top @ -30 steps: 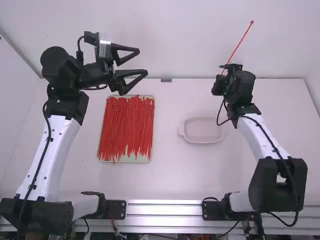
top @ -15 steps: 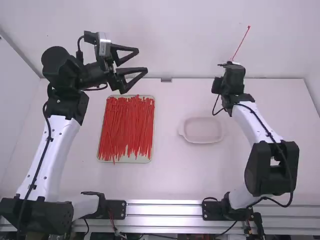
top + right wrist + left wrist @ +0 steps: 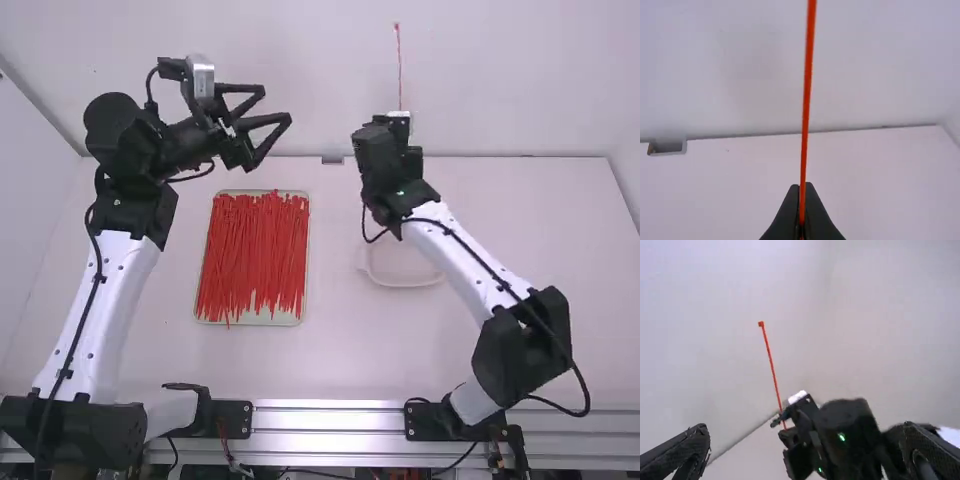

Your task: Fasten the cable tie

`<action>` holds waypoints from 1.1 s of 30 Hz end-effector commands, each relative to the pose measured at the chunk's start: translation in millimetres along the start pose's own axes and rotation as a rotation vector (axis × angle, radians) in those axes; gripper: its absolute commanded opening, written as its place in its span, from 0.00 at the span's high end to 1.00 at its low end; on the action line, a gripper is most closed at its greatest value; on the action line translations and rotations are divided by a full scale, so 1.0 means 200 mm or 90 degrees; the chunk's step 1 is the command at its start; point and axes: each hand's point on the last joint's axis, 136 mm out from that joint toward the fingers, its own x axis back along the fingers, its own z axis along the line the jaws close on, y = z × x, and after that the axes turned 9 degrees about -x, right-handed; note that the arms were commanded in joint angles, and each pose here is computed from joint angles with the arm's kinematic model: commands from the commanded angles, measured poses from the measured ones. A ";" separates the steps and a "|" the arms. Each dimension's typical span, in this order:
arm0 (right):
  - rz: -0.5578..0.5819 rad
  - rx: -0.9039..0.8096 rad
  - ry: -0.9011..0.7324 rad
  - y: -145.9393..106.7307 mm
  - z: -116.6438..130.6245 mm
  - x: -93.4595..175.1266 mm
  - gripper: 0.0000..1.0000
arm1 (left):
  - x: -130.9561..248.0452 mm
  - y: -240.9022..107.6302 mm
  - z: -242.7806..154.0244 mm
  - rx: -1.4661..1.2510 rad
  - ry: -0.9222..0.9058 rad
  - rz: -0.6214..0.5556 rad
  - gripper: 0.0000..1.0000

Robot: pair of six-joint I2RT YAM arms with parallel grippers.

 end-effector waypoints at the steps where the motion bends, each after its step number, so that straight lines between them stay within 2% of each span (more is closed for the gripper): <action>1: -0.055 0.010 -0.084 0.11 -0.04 0.11 1.00 | 0.02 0.02 0.13 0.049 0.079 -0.020 0.01; 7: -0.113 0.065 -0.134 0.15 0.06 0.34 1.00 | 0.02 0.04 0.22 0.148 0.150 -0.054 0.01; 16: -0.169 0.117 -0.180 0.16 0.15 0.63 1.00 | -0.02 0.06 0.19 0.169 0.151 -0.072 0.00; 19: -0.178 0.143 -0.175 0.16 0.19 0.70 1.00 | -0.06 0.07 0.14 0.178 0.131 -0.076 0.03; 24: -0.193 0.146 -0.195 0.16 0.20 0.78 1.00 | -0.08 0.08 0.10 0.177 0.117 -0.082 0.10; 26: -0.196 0.153 -0.195 0.15 0.20 0.80 1.00 | -0.08 0.08 0.10 0.195 0.115 -0.084 0.21; 29: -0.197 0.155 -0.192 0.15 0.21 0.81 1.00 | -0.08 0.08 0.10 0.206 0.113 -0.084 0.45; 30: -0.197 0.155 -0.191 0.15 0.21 0.81 1.00 | -0.08 0.08 0.10 0.210 0.116 -0.087 0.56; 33: -0.197 0.155 -0.191 0.15 0.21 0.81 1.00 | -0.08 0.09 0.12 0.225 0.127 -0.093 0.73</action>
